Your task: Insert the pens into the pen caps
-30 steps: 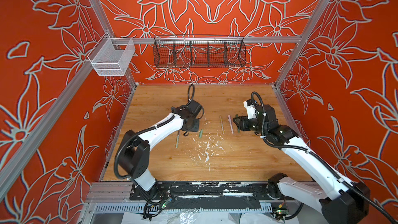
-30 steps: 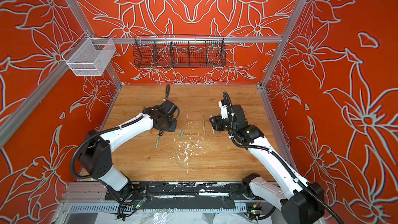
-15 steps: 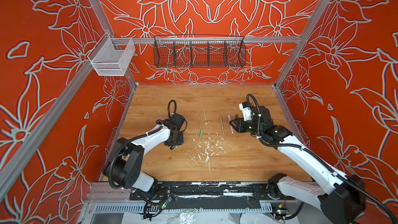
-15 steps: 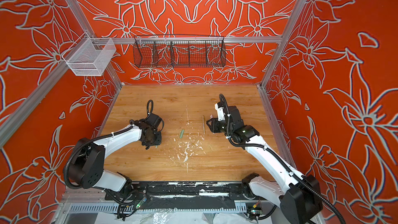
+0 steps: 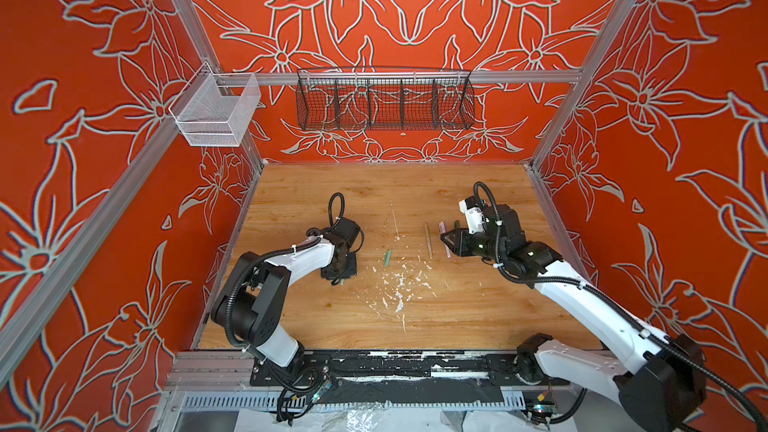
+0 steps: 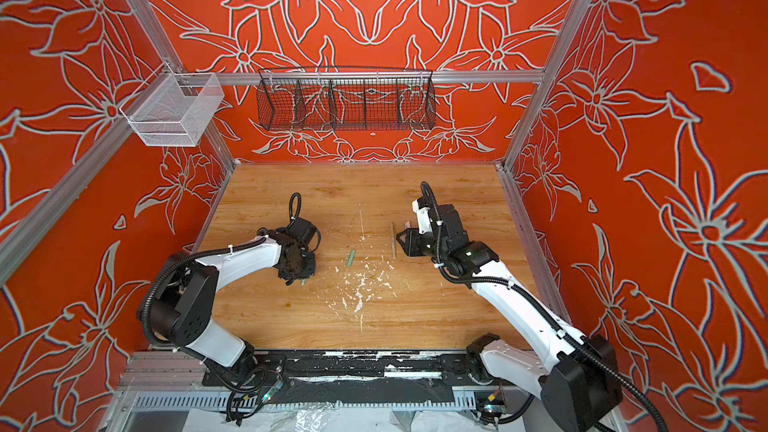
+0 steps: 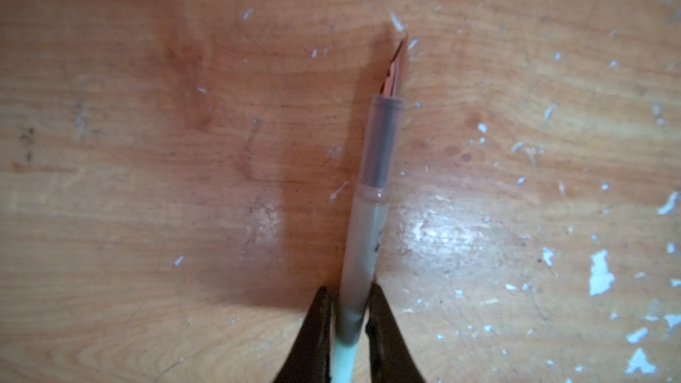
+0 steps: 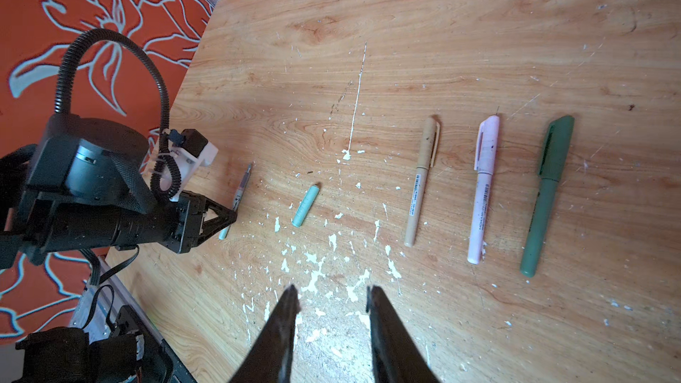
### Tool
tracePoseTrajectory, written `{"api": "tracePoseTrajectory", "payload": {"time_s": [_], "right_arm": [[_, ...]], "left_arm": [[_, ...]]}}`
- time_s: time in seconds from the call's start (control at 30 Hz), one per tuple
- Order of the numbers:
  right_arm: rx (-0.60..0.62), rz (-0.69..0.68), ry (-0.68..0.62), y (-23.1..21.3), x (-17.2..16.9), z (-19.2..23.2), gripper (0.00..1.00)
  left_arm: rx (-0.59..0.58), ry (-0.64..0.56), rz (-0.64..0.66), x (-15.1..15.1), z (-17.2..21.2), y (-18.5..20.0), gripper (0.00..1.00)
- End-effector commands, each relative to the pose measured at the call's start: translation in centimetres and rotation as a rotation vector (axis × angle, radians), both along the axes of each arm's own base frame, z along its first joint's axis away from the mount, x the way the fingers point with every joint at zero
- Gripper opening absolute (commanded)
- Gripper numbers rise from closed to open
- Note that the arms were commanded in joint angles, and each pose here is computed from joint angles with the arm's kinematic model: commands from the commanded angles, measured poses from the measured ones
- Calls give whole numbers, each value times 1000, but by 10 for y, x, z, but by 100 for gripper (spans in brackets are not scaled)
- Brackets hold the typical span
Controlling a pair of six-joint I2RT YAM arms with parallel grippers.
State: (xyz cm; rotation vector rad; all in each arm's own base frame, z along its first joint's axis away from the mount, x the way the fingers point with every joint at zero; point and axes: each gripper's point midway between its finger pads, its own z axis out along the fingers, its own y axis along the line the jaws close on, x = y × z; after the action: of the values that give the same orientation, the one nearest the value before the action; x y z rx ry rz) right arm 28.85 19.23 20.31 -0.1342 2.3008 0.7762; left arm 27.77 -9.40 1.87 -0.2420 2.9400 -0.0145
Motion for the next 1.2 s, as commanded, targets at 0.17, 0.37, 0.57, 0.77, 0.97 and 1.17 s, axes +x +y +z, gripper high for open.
{"api": "tracePoseTrajectory", "payload": {"time_s": [0.17,0.37,0.57,0.77,0.97,1.17], "right_arm": [[66,20,12,13,1,3,35],[147,44,57,30,2,-6,35],[204,110,95,63,0,-14,38],[264,200,86,100,-6,-12,45],[410,281,61,137,-3,2,51],[452,358,72,169,-3,2,51]], "left_arm": [[33,16,-27,-1,-3,3,5],[-20,-102,-61,11,33,-14,5],[-103,-307,-148,23,73,-41,4],[-219,-513,-283,18,106,-72,4],[-450,-721,-380,0,141,-97,4],[-529,-748,-403,-13,151,-102,4]]}}
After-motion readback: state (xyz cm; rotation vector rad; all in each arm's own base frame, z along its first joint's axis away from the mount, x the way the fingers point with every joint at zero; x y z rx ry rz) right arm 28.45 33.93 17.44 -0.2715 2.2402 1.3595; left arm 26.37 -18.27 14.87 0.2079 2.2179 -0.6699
